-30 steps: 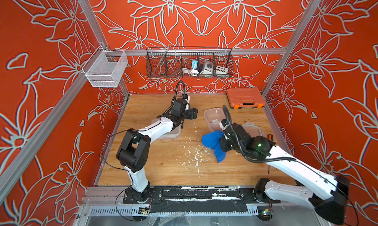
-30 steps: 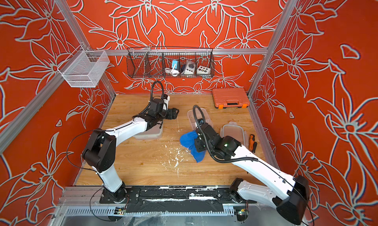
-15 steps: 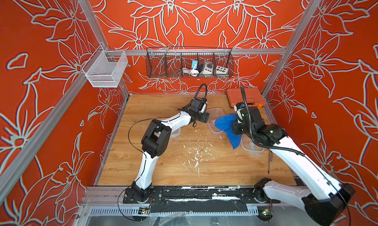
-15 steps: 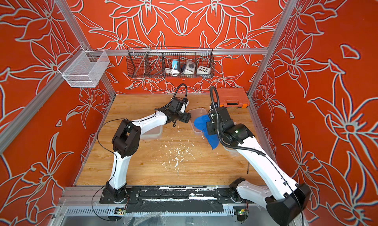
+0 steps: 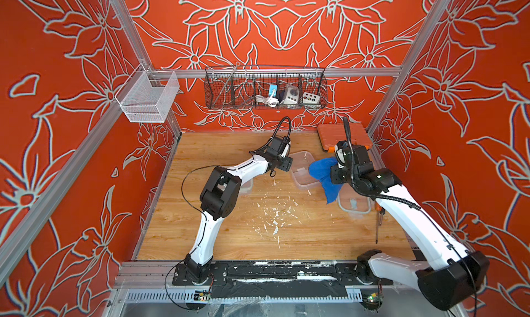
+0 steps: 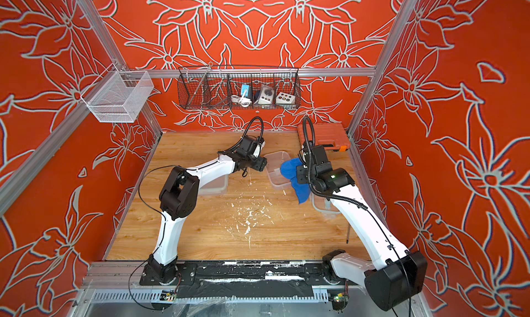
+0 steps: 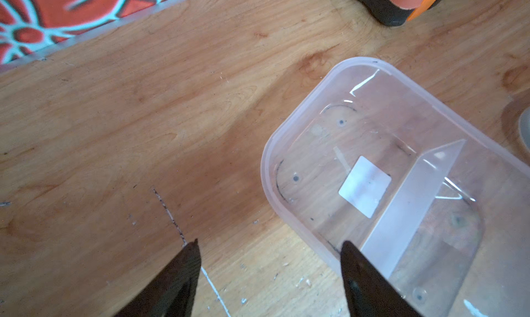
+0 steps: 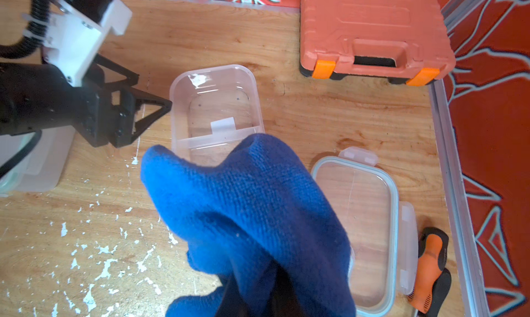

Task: Wipe the insides of the lunch boxes
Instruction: Pick up the lunch box from the center of the board.

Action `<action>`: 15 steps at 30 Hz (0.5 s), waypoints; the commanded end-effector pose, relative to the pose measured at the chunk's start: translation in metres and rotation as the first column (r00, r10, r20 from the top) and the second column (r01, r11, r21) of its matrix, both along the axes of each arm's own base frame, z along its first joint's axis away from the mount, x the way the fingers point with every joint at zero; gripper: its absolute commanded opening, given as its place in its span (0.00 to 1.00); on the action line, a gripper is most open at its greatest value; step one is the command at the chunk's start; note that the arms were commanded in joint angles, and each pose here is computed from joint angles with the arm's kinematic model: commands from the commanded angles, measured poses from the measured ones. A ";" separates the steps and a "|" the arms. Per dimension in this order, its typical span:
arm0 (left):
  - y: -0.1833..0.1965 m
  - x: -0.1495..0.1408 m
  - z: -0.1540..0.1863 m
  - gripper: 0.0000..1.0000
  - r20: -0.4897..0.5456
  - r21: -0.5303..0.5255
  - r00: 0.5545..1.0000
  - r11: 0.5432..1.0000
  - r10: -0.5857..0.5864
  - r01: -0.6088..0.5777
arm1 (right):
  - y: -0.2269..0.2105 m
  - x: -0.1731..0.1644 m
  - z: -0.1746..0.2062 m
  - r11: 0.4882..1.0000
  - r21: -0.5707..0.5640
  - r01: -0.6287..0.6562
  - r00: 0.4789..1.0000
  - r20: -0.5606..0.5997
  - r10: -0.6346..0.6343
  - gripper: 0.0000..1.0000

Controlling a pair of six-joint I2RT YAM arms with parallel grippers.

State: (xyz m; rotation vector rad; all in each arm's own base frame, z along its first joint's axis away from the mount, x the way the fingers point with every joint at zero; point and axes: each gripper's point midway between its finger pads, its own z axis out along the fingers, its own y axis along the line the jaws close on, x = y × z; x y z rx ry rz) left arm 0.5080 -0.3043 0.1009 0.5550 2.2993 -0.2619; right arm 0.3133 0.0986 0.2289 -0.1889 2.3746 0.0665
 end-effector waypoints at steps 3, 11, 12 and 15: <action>-0.013 0.026 0.037 0.76 0.167 0.050 0.979 0.993 -0.117 0.110 | -0.003 -0.018 -0.023 1.000 0.028 0.001 0.998 -0.064 0.000 0.00; -0.040 0.053 0.018 0.77 0.204 0.123 0.902 0.924 -0.382 0.363 | -0.010 -0.028 -0.035 0.999 0.038 0.011 0.996 -0.087 -0.008 0.00; -0.042 0.057 0.012 0.77 0.197 0.125 0.896 0.917 -0.398 0.380 | -0.010 -0.028 -0.035 0.999 0.043 0.013 0.996 -0.089 -0.009 0.00; -0.047 0.064 0.000 0.76 0.190 0.137 0.888 0.907 -0.420 0.399 | -0.010 -0.029 -0.038 0.998 0.063 0.013 0.995 -0.096 -0.007 0.00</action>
